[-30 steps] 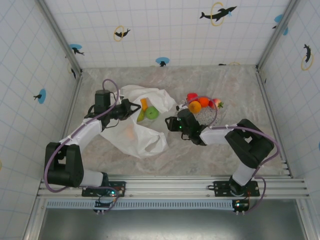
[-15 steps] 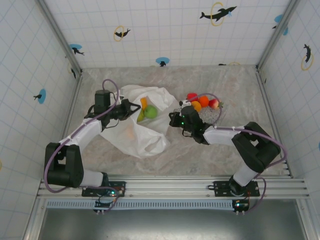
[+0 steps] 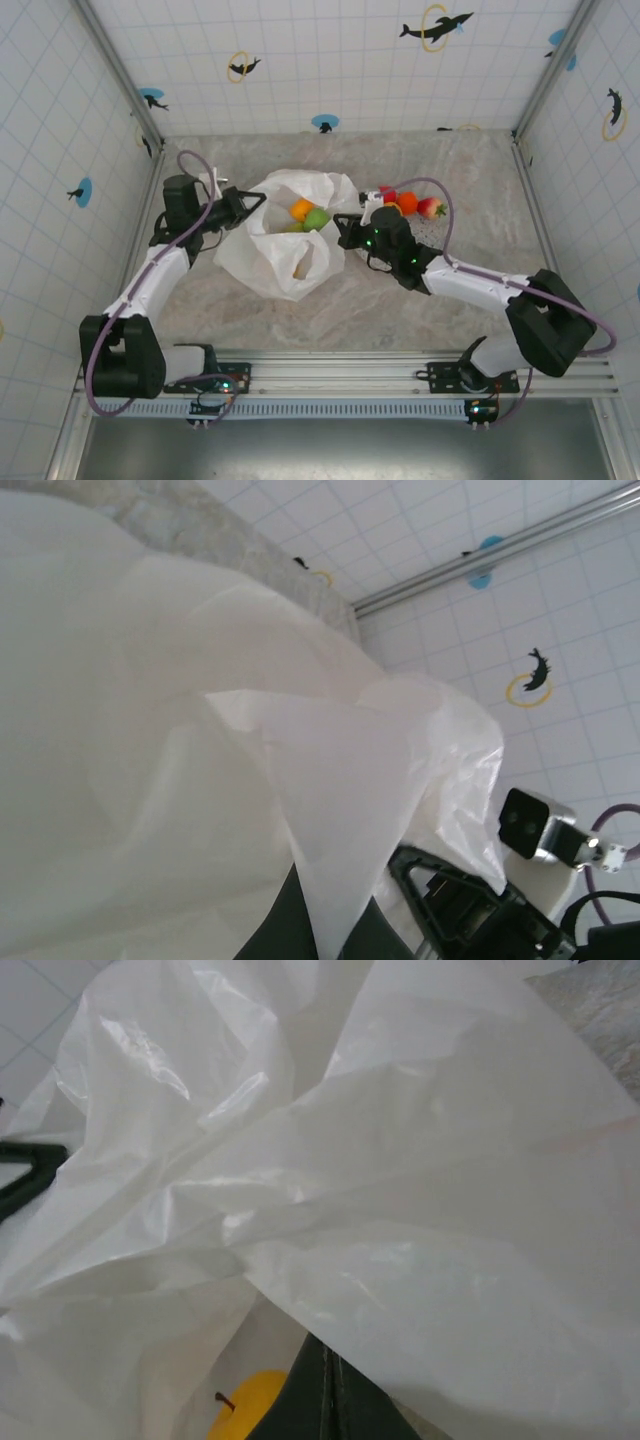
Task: Place the fruits into the plastic bag
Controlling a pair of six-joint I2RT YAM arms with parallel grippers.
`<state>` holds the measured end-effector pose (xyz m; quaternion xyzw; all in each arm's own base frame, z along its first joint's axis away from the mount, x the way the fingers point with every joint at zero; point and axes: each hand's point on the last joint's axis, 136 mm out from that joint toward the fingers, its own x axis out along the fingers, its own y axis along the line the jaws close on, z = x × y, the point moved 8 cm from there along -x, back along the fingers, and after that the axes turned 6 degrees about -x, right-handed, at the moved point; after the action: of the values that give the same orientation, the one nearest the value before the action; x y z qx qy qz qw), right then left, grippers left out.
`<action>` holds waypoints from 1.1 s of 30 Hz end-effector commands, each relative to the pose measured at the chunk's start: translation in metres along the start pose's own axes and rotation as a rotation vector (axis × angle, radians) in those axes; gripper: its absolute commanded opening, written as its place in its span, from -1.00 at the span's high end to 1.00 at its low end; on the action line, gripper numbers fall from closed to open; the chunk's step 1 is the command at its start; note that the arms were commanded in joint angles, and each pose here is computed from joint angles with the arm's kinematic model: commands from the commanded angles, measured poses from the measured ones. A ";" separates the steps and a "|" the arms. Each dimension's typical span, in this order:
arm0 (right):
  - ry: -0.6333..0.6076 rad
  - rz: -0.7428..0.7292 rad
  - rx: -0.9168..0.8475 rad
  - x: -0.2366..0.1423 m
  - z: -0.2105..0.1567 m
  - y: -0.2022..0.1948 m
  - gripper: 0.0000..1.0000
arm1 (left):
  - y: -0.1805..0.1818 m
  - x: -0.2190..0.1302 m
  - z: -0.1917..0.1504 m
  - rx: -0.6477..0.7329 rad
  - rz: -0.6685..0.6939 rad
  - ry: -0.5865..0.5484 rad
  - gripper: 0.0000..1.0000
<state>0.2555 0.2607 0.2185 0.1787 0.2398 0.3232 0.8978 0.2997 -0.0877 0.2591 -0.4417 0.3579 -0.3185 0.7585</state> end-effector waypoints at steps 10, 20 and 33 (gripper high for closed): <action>-0.119 0.055 -0.076 -0.030 0.042 0.029 1.00 | -0.014 -0.030 0.023 0.032 -0.068 -0.113 1.00; 0.087 -0.099 -0.062 -0.006 -0.019 -0.031 0.97 | 0.003 -0.024 0.020 -0.031 -0.063 -0.100 1.00; 0.237 -0.096 -0.119 0.005 -0.031 -0.044 0.51 | 0.029 0.010 -0.001 -0.117 0.018 -0.013 1.00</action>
<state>0.2639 0.2357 0.1541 0.0915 0.3447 0.2964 0.8860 0.3084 -0.0835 0.2347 -0.4842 0.3725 -0.2943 0.7349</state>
